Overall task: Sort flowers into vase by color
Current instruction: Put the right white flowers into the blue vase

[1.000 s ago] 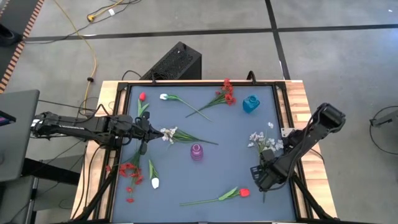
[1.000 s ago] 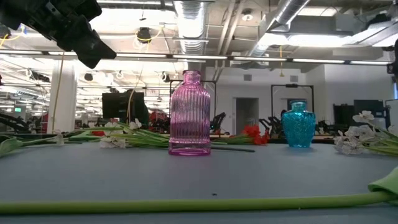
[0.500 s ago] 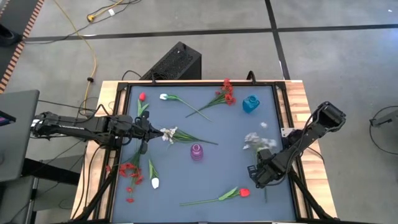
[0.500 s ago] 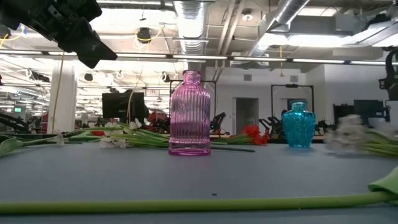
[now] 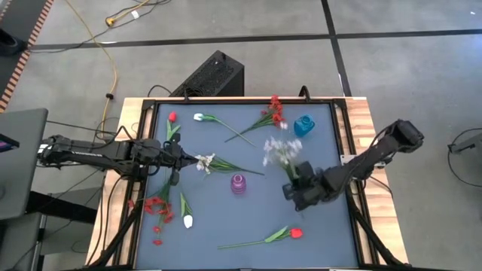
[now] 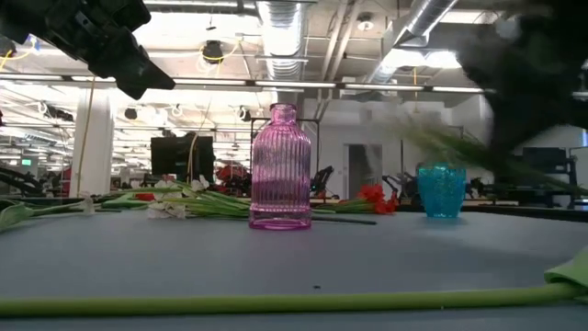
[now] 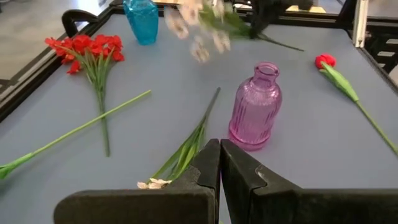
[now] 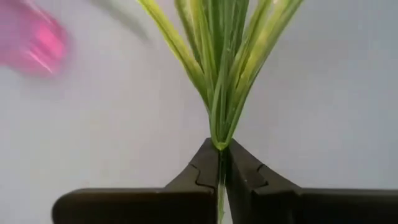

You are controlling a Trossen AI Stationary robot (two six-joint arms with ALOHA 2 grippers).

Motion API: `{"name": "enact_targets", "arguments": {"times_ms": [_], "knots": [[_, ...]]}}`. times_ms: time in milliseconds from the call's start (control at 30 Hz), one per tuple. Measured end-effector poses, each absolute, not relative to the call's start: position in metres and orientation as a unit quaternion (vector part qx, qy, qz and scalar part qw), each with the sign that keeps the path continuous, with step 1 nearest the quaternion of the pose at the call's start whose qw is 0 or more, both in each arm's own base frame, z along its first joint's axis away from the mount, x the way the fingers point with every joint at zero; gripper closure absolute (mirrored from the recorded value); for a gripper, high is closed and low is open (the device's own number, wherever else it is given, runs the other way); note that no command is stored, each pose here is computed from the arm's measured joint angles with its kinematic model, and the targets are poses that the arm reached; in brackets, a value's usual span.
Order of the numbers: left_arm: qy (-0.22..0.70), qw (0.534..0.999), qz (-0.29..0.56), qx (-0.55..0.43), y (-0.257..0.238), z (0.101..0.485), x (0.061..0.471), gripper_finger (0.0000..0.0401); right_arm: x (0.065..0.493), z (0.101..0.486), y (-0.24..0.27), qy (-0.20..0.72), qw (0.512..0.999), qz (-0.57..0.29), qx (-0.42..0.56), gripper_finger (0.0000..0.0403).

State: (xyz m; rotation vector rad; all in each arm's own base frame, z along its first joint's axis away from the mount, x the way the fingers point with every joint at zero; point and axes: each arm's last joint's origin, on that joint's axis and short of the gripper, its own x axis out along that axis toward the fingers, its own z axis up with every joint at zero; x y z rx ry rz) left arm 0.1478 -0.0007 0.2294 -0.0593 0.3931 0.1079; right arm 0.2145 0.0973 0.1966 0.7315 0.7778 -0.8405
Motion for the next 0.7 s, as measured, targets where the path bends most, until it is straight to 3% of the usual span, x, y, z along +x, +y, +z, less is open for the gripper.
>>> {"name": "enact_targets", "arguments": {"times_ms": [100, 200, 500, 700], "knots": [[0.193, 0.979, 0.054, -0.028, -0.001, 0.23, 0.148, 0.0401, 0.217, 0.222, 0.078, 0.283, 0.835, -0.389, 0.266, 0.0372], [0.19, 0.98, 0.054, -0.028, -0.001, 0.23, 0.148, 0.0401, 0.212, 0.247, 0.055, 0.224, 0.86, -0.405, 0.215, 0.0372], [0.183, 0.981, 0.053, -0.026, -0.001, 0.232, 0.149, 0.0401, 0.187, 0.308, -0.015, 0.134, 0.874, -0.459, 0.09, 0.0372], [0.183, 0.982, 0.052, -0.018, -0.001, 0.232, 0.149, 0.0401, 0.178, 0.336, -0.054, 0.084, 0.892, -0.441, 0.052, 0.0372]]}}
